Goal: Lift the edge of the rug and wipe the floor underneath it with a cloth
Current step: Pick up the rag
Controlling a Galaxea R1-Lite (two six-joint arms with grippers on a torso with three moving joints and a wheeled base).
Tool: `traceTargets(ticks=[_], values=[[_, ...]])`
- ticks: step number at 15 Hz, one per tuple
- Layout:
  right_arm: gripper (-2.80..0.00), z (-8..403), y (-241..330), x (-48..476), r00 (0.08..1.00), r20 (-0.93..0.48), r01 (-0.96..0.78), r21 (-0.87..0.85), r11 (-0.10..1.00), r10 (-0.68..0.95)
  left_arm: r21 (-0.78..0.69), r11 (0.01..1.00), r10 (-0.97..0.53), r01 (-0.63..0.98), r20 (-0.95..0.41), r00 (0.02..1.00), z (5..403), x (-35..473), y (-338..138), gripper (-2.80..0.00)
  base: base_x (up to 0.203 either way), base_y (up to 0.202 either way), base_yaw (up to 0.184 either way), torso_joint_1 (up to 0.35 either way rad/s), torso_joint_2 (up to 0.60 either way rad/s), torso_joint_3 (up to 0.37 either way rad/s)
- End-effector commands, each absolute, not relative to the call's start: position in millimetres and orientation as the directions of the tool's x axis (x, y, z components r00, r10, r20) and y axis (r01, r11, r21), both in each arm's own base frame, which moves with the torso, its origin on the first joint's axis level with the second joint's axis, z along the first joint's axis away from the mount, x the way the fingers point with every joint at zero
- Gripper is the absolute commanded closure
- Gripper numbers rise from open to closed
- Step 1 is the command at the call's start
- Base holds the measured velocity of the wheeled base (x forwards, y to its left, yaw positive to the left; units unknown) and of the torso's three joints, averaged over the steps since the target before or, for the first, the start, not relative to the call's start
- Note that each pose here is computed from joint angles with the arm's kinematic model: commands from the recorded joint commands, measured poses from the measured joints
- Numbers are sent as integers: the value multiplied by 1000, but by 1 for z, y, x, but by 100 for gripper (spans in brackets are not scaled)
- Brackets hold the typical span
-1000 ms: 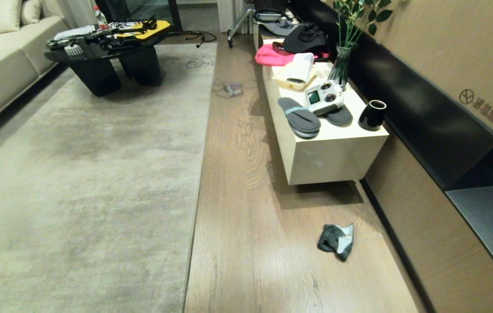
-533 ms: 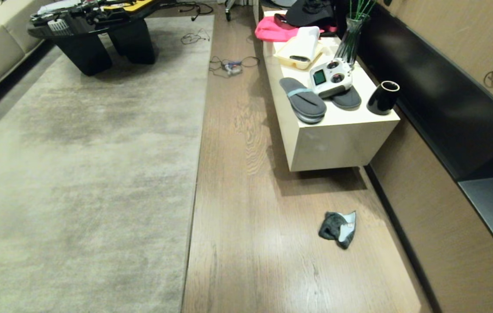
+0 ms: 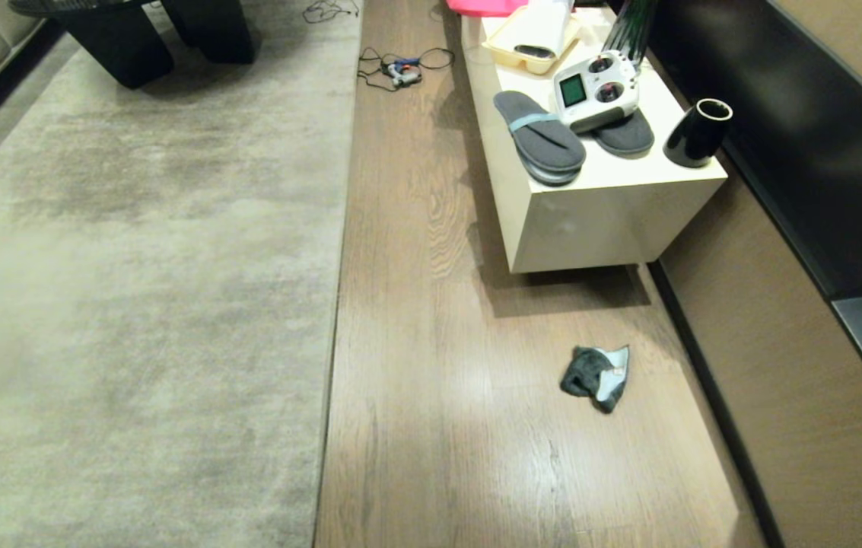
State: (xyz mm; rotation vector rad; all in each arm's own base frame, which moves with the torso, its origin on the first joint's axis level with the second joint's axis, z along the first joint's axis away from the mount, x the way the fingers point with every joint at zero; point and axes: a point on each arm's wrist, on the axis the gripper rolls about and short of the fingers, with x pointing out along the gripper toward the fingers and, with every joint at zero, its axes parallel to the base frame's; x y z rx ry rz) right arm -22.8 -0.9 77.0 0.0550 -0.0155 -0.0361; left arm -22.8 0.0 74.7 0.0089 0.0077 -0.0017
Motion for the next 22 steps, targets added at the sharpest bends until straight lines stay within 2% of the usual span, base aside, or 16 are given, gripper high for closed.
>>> traceTargets(ticks=[1, 22], values=[[0, 77, -1, -23, 999, 14, 36, 56, 998, -37, 9, 1000, -2, 2, -9, 1000, 75, -23, 0, 0, 0, 0, 0, 6, 1, -201], [0, 77, -1, -23, 999, 15, 36, 57, 998, -37, 9, 1000, -2, 2, -11, 1000, 75, -23, 0, 0, 0, 0, 0, 2, 3, -197]])
